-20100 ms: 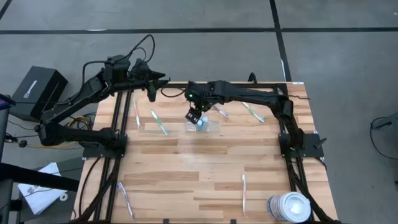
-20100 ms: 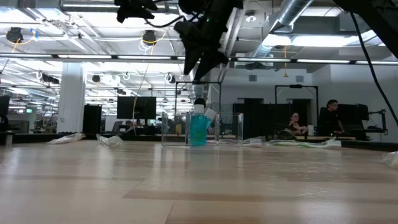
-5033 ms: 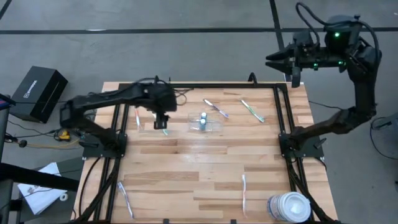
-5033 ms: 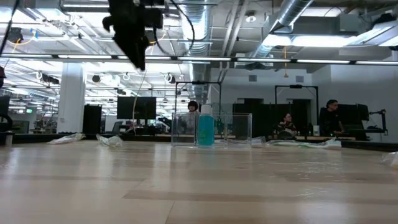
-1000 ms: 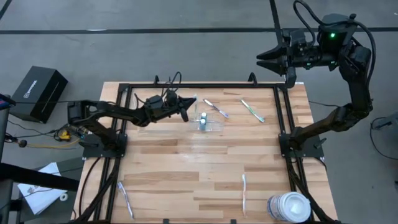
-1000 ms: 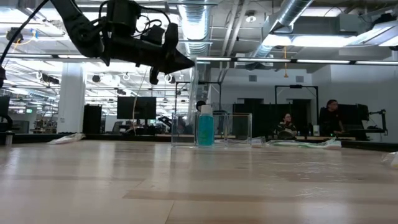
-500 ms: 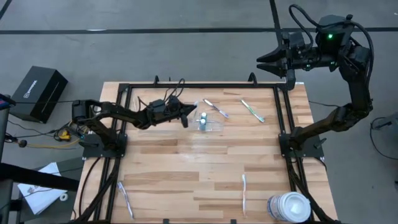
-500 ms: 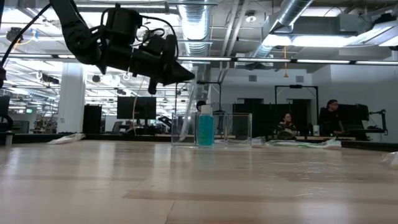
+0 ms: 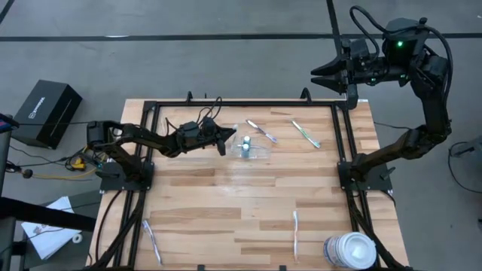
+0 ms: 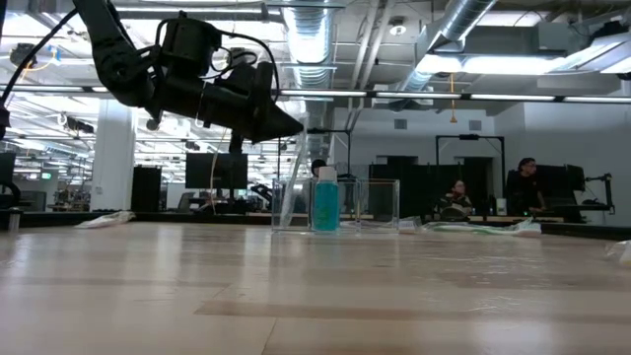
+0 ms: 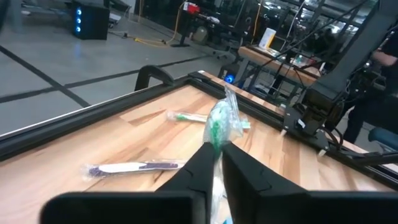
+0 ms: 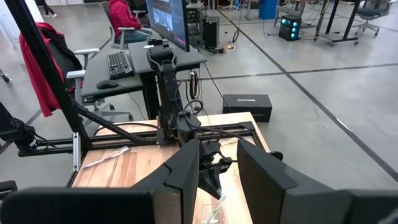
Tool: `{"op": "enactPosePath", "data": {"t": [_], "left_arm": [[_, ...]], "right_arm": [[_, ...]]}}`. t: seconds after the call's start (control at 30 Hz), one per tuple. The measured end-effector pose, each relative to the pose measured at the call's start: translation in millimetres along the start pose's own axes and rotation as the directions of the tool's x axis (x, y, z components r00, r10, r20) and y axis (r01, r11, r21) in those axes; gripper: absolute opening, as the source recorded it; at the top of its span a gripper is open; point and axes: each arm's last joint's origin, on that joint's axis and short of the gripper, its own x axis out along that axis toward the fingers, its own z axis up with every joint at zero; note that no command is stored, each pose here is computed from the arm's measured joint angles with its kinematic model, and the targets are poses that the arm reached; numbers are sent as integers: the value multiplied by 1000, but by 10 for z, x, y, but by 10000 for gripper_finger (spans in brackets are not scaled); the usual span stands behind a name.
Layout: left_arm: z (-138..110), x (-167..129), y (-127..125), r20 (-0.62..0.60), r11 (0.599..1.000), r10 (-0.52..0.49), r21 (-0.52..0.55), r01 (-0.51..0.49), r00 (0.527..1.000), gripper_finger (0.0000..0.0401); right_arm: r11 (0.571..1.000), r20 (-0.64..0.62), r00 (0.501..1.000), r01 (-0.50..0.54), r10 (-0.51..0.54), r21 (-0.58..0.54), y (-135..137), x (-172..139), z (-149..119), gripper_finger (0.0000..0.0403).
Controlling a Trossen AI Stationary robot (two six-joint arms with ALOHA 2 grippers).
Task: Pick & Place toothbrushing station
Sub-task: Put the left green toothbrush into the transparent organizer, then put the top orange toothbrush into the transparent organizer
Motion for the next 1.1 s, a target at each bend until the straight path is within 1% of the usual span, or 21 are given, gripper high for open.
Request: {"op": "enactPosePath", "data": {"t": [0.07,0.2,0.4,0.47,0.53,0.6,0.7,0.83,0.93,0.97,1.03,1.1], "left_arm": [[6,-3,-6,6,1000,-18,-2,18,1000,45],[65,-7,-42,56,996,-85,-6,86,995,103],[60,-8,-56,40,990,-133,-49,135,990,205],[61,-9,-59,34,987,-152,-54,154,988,231],[59,-10,-63,26,983,-172,-55,174,985,249],[73,-19,-69,25,981,-181,-73,183,983,258],[173,-59,-95,63,977,-193,-78,198,979,259],[365,-149,-90,125,974,-202,-78,213,971,249],[541,-258,-68,162,972,-187,-112,206,969,238],[598,-300,-59,176,973,-172,-126,196,969,234],[695,-401,-40,184,979,-105,-156,134,977,226],[747,-520,-6,136,986,-34,-156,55,990,221]], "right_arm": [[1000,0,1000,-3,3,1,1,0,0,103],[1000,1,1000,-11,11,2,3,0,1,103],[1000,5,1000,-17,17,1,5,0,4,103],[1000,6,1000,-17,17,1,5,0,5,103],[1000,7,1000,-17,17,0,5,0,6,103],[1000,7,1000,-17,17,0,5,0,6,103],[1000,8,1000,-17,17,0,4,0,7,103],[1000,17,1000,-16,16,-5,-3,12,18,103],[1000,46,999,-13,14,-20,-7,14,48,103],[1000,59,998,-11,12,-27,-8,13,63,103],[999,79,997,-8,11,-37,-9,10,84,103],[999,96,995,-6,10,-45,-10,10,101,103]]}}
